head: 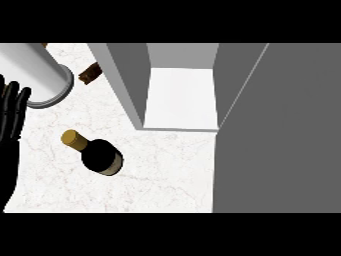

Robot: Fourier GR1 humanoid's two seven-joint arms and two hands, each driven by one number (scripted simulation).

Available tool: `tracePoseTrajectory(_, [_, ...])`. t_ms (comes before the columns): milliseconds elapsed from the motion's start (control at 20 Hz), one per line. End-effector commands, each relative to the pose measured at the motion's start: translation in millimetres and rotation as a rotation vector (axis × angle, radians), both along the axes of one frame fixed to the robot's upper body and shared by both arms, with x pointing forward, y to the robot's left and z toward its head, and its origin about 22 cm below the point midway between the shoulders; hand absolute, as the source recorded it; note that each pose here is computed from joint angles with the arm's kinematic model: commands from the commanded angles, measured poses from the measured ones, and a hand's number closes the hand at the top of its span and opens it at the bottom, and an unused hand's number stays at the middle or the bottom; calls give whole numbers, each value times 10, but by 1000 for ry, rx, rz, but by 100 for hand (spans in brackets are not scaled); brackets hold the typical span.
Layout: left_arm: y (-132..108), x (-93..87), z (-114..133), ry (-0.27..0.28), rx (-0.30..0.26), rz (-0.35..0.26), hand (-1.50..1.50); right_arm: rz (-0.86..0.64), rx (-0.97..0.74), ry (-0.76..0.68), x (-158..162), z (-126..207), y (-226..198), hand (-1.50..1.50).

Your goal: Pick up the wine, place it into the cabinet and close the cabinet

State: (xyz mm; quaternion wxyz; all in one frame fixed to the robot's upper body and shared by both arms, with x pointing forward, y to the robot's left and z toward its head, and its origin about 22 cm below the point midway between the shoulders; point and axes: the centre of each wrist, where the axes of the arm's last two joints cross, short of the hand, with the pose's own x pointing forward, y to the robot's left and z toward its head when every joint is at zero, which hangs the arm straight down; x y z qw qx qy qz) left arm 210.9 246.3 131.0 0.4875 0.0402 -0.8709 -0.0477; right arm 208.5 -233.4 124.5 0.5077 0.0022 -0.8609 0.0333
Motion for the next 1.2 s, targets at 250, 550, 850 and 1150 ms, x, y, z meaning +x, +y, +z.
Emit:
tracePoseTrajectory(250, [141, 58, 134, -31, 7, -339, -150, -80, -44, -32, -369, 125, 31, -150])
tracePoseTrajectory(550, [135, -62, 119, 212, -163, -462, -150, 184, 66, 134, -672, 248, 157, -150])
tracePoseTrajectory(850, [219, -253, 503, 217, -173, -463, -150, 188, 70, 119, -843, 521, 286, -150])
tracePoseTrajectory(1150, [215, -142, 731, 259, -174, -446, -150, 211, 80, 118, -1082, 782, 386, -150])
